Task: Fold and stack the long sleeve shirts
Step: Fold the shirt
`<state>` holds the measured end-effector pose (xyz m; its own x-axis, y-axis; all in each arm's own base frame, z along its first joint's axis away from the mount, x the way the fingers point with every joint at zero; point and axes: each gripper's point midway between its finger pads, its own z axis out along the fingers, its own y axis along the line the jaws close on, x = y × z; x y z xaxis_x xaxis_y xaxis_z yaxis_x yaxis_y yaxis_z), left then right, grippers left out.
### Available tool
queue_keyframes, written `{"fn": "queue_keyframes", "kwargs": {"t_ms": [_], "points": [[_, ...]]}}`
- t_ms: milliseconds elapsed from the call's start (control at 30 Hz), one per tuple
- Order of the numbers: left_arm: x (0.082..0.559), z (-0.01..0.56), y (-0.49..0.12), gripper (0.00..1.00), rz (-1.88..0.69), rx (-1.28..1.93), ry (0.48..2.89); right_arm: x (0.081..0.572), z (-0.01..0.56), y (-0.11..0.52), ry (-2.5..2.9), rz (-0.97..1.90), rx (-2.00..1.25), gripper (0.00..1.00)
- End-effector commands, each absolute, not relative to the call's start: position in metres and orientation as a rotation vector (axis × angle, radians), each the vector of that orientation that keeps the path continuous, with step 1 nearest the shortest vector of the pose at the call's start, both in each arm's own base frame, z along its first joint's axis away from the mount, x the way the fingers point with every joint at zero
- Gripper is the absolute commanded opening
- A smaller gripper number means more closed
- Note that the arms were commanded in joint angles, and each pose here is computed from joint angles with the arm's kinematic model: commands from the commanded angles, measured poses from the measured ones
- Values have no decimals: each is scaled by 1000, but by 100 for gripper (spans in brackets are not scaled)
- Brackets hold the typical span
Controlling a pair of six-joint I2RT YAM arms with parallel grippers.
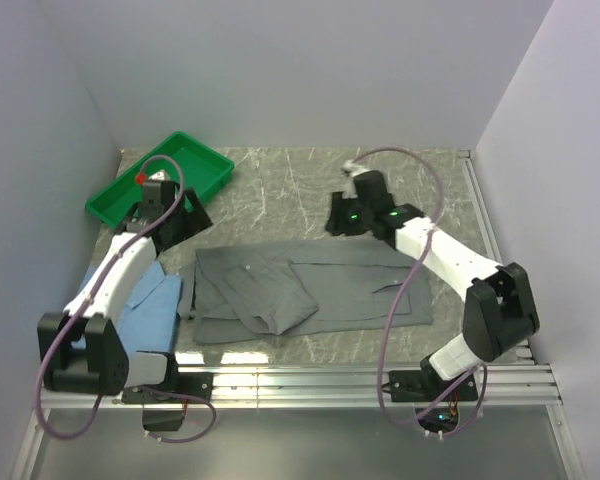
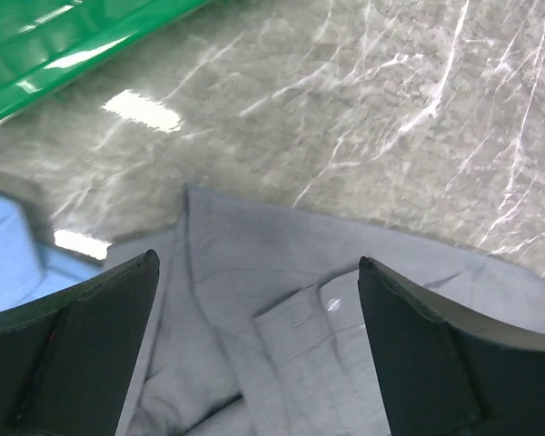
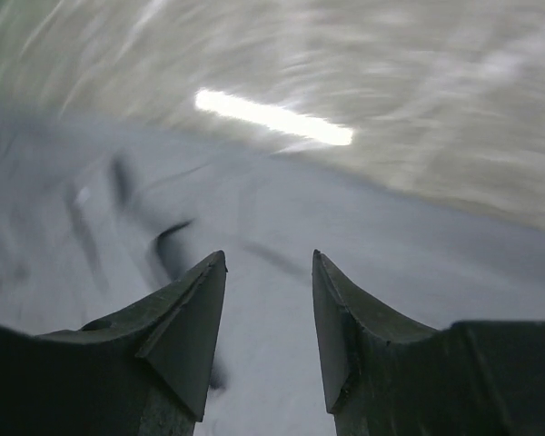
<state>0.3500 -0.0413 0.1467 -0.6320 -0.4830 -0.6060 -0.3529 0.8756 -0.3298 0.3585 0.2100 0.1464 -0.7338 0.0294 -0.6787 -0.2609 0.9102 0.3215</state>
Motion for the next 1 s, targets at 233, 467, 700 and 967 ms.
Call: {"fn": "queue_keyframes", "kwargs": {"t_ms": [233, 467, 700, 967], "points": [[311, 131, -13, 96, -64, -552, 2261, 282, 129, 369, 2324, 603, -964, 49], [317, 130, -9, 96, -36, -569, 2244, 292, 95, 396, 2370, 507, -939, 48], [320, 129, -10, 95, -41, -569, 2251, 307, 75, 386, 2402, 364, -868, 49], [321, 129, -11, 95, -45, -565, 2255, 294, 54, 387, 2462, 391, -925, 49]]}}
